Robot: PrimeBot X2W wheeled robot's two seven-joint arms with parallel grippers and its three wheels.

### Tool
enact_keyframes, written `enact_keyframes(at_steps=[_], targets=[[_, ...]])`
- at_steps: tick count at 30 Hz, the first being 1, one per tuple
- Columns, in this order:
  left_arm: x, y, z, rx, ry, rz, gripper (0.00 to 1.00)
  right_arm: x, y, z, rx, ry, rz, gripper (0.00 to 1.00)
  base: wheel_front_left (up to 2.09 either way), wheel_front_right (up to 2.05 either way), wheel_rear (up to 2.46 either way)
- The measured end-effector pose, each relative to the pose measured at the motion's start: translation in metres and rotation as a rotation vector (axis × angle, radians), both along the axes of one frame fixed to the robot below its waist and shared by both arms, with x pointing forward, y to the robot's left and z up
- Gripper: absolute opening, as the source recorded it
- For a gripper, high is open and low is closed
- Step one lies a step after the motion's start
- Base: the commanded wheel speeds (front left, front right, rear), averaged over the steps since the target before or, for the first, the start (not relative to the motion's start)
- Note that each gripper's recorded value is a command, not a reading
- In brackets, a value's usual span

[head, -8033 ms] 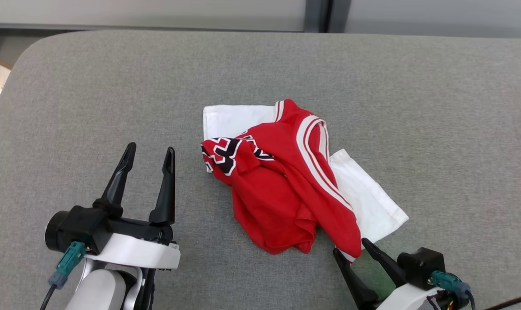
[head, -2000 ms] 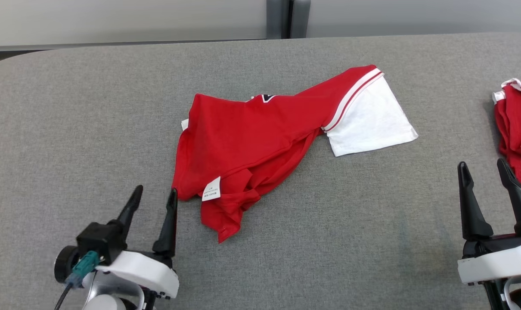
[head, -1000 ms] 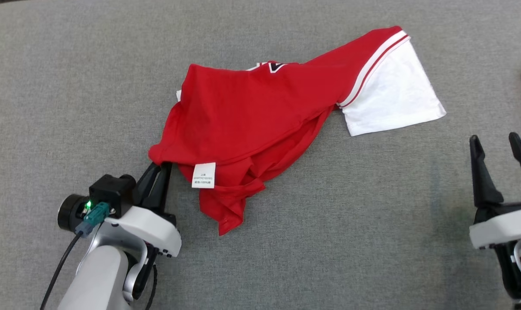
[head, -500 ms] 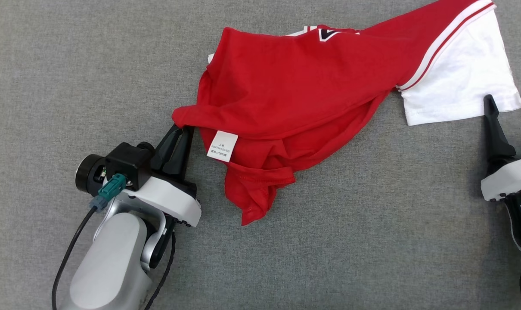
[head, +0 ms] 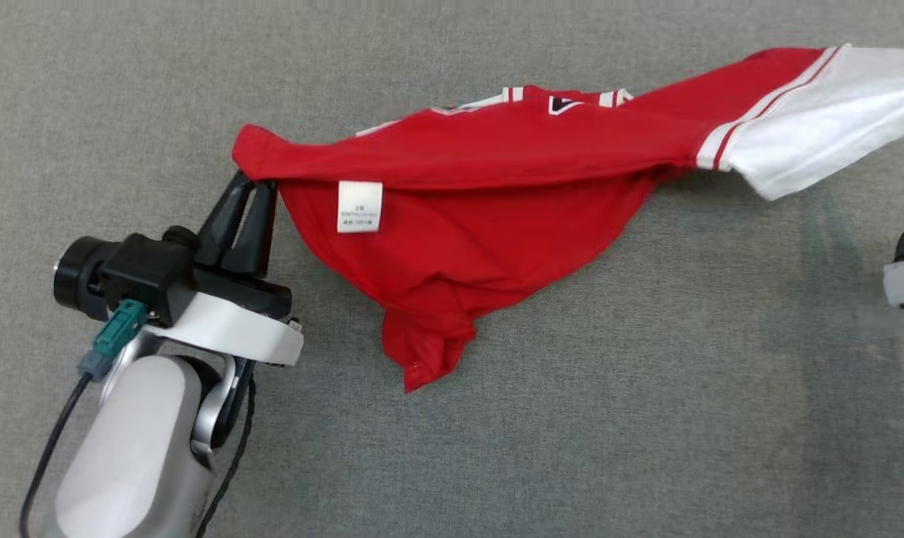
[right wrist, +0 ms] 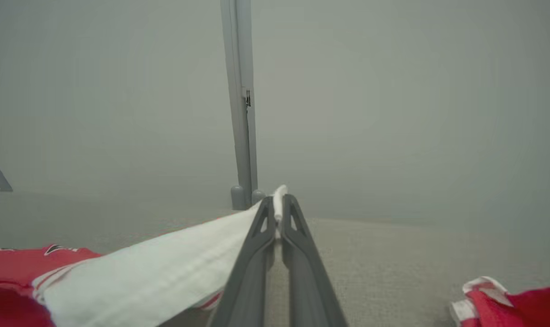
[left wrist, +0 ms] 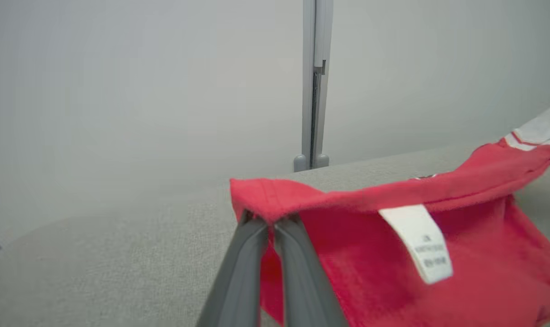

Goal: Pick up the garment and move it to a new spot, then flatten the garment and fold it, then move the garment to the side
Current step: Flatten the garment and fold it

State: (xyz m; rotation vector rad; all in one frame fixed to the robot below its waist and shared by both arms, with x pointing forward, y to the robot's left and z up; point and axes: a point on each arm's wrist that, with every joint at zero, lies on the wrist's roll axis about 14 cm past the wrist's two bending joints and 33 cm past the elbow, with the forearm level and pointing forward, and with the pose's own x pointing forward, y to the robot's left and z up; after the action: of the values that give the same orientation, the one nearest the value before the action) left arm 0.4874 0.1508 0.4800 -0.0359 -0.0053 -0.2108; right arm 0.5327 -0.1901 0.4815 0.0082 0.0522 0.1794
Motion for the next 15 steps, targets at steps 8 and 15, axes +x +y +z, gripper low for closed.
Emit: enact_keyframes(at_steps=[8, 15], targets=[[-0.003, -0.008, 0.089, 0.017, -0.184, -0.037, 0.0, -0.014, -0.024, 0.142, -0.071, -0.358, -0.05, 0.0, 0.0, 0.0, 0.0], [-0.015, -0.016, 0.183, -0.013, -0.388, -0.076, 0.0, -0.051, -0.04, 0.25, -0.135, -0.604, -0.098, 0.0, 0.0, 0.0, 0.0]])
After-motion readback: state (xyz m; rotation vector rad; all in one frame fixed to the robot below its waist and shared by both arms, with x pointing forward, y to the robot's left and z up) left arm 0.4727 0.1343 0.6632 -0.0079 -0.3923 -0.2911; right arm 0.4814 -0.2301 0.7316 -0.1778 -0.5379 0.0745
